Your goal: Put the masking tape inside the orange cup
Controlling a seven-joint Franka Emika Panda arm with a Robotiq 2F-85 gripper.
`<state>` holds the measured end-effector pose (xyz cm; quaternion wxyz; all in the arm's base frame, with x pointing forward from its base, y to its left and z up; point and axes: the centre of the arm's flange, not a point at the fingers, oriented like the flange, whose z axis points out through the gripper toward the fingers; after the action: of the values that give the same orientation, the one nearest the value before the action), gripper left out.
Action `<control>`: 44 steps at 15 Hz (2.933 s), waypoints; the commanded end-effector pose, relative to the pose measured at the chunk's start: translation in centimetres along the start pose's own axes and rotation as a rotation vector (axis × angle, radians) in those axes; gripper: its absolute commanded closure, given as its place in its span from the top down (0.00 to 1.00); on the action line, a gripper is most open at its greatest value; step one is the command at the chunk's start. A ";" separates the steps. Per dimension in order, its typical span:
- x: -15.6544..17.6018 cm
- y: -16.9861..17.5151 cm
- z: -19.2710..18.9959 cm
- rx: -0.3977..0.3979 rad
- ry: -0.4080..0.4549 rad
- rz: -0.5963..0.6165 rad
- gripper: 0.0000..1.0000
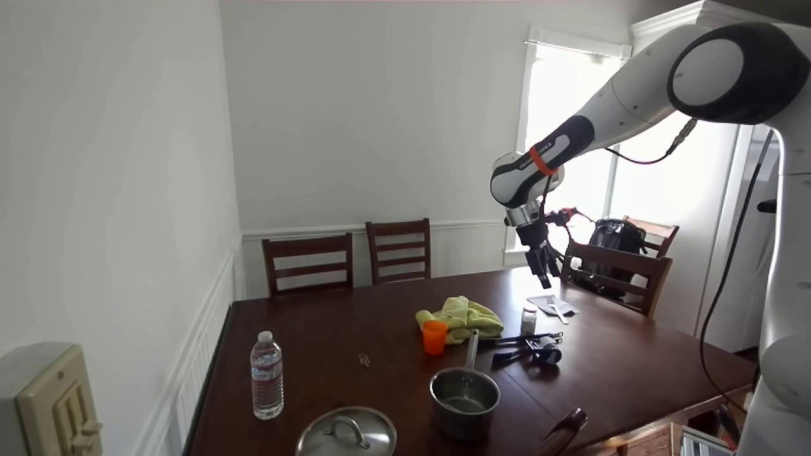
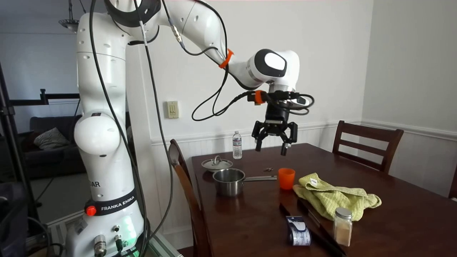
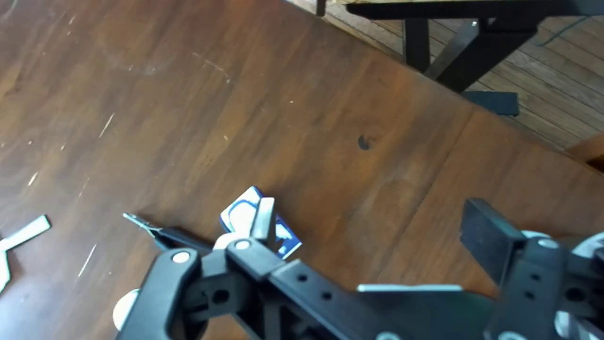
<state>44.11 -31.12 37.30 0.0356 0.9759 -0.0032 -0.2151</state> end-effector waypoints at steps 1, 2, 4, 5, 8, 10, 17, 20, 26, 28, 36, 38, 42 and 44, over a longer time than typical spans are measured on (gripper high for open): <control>2.1 7.2 3.8 -0.023 0.034 -0.196 1.00; 2.8 8.2 5.0 -0.026 0.040 -0.248 1.00; 4.7 8.6 7.4 -0.050 0.037 -0.357 1.00; 5.9 8.2 8.5 -0.062 0.027 -0.410 1.00; 8.5 6.2 12.7 -0.070 -0.037 -0.560 1.00; 7.2 5.5 12.2 -0.037 -0.011 -0.488 1.00; 6.2 5.1 14.7 -0.037 0.040 -0.508 1.00; 5.5 4.8 17.7 -0.113 0.117 -0.481 1.00; 5.5 4.4 20.9 -0.206 0.216 -0.534 1.00; 6.1 4.2 21.2 -0.256 0.226 -0.542 1.00; 8.4 4.9 22.6 -0.254 0.197 -0.645 0.66; 8.7 5.3 22.8 -0.254 0.194 -0.641 0.50; 7.7 5.5 21.7 -0.254 0.184 -0.644 0.36; 4.7 4.5 19.5 -0.233 0.167 -0.746 0.36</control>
<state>42.14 -37.47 14.18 0.0895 0.9333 0.3263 -0.1206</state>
